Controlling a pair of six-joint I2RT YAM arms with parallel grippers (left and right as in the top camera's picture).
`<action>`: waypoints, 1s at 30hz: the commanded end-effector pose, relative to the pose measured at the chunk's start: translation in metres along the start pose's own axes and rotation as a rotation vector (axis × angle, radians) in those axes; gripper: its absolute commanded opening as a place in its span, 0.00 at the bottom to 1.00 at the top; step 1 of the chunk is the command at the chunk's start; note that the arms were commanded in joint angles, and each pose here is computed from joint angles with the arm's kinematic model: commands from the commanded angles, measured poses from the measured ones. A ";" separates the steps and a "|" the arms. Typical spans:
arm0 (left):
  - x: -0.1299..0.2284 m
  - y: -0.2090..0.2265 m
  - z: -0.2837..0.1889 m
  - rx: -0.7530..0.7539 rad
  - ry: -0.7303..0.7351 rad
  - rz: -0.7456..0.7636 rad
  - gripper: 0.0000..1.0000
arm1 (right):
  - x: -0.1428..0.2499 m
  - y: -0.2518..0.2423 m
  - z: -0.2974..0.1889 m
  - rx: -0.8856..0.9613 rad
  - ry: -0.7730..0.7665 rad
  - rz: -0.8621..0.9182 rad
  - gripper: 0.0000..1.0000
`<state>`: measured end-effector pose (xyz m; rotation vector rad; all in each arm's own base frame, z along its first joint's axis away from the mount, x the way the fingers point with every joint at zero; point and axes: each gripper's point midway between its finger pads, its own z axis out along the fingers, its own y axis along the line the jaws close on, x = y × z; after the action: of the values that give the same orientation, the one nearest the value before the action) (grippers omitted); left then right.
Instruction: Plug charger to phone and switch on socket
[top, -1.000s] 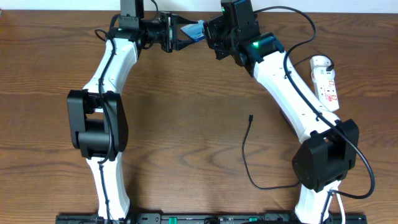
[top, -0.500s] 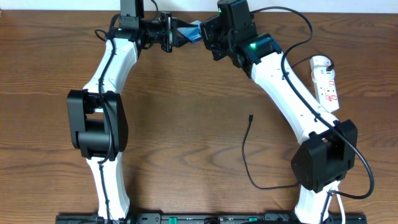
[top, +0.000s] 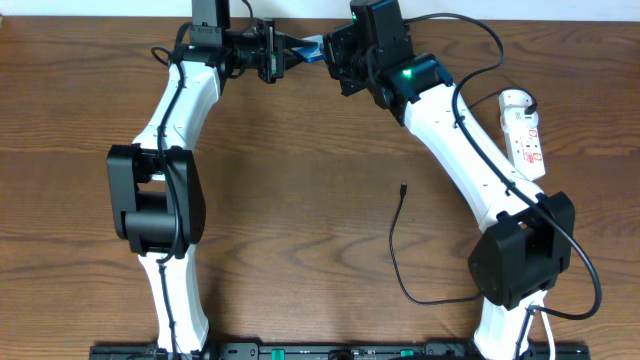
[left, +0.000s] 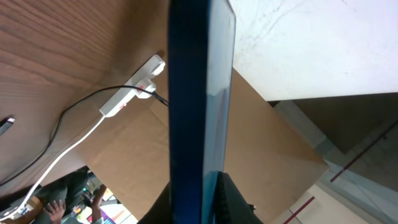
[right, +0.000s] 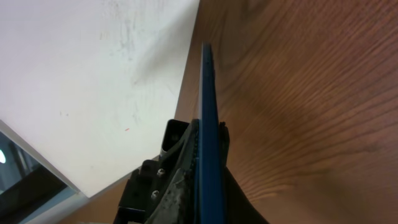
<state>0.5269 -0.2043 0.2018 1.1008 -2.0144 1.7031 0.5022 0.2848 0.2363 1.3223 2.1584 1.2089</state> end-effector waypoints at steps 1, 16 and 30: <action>0.010 -0.008 -0.005 0.009 0.013 0.012 0.08 | 0.009 0.014 -0.008 -0.039 0.032 -0.055 0.07; 0.009 -0.013 -0.005 0.026 0.000 0.123 0.08 | -0.024 0.017 -0.013 -0.045 -0.015 -0.165 0.88; -0.004 -0.016 -0.006 0.014 -0.085 0.702 0.07 | -0.136 -0.044 -0.049 0.179 0.027 -0.732 0.99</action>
<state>0.5397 -0.1988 0.1981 0.7410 -2.4683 1.8974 0.5207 0.1520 0.2055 0.7763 2.4190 0.8484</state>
